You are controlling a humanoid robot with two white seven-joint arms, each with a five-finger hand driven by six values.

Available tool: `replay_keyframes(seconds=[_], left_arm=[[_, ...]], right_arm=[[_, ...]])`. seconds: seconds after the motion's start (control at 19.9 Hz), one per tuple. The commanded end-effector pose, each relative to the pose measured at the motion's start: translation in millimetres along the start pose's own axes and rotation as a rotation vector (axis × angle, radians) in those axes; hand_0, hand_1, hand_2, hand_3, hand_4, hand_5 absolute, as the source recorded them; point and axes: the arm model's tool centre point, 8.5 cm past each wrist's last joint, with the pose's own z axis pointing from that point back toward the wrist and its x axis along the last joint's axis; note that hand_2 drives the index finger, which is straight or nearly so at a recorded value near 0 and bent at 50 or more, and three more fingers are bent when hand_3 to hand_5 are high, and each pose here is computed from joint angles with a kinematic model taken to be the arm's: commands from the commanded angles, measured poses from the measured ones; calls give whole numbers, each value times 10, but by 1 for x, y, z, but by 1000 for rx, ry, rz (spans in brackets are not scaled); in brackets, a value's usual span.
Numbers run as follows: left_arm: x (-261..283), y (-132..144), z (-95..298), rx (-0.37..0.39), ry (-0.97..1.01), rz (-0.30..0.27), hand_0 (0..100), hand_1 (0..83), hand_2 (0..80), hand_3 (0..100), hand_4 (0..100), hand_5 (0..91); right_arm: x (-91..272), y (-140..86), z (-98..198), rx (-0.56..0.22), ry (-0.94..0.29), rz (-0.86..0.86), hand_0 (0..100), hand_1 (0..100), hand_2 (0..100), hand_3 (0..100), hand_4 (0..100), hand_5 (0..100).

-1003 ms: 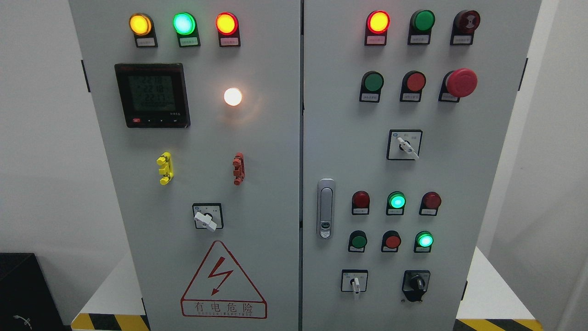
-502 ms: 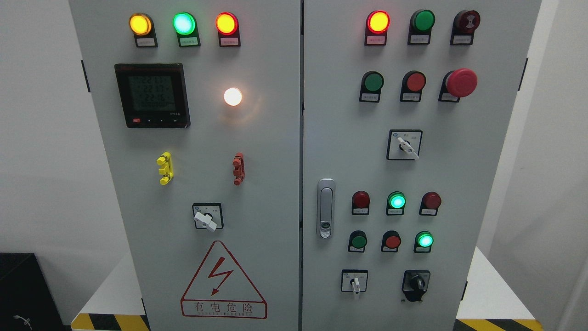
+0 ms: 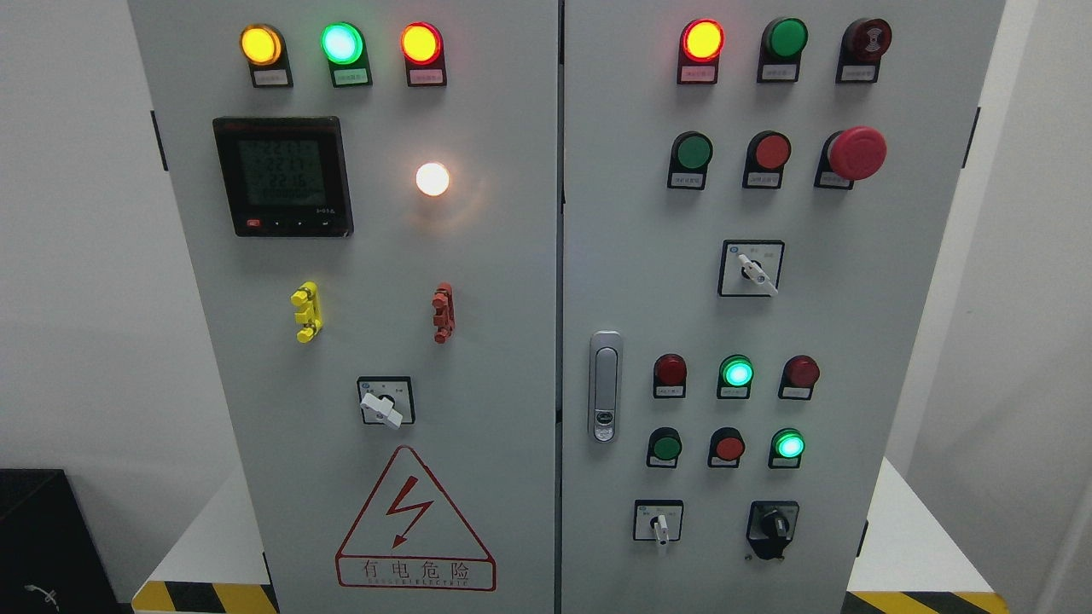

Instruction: Flip black knob to close circuit

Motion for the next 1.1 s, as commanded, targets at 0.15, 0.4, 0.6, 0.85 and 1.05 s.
replay_keyframes(seconds=[0.15, 0.4, 0.6, 0.85, 1.05], left_arm=[[-7, -1, 2, -9, 19, -42, 120, 556, 0, 0, 0, 0], [-7, -1, 2, -9, 19, -42, 120, 556, 0, 0, 0, 0], [-7, -1, 2, -9, 19, -42, 120, 556, 0, 0, 0, 0], [-7, -1, 2, -8, 19, -42, 120, 556, 0, 0, 0, 0], [-7, -1, 2, -9, 17, -41, 120, 556, 0, 0, 0, 0]], right_arm=[[110, -16, 0, -53, -328, 92, 0, 214, 398, 575, 483, 370], [143, -28, 8, -160, -456, 247, 0, 270, 576, 707, 601, 556], [169, -27, 18, -198, -557, 373, 0, 296, 663, 775, 641, 611], [191, -25, 31, -220, -671, 473, 0, 324, 597, 694, 638, 629], [210, -28, 51, -294, -743, 618, 0, 352, 690, 762, 622, 661]])
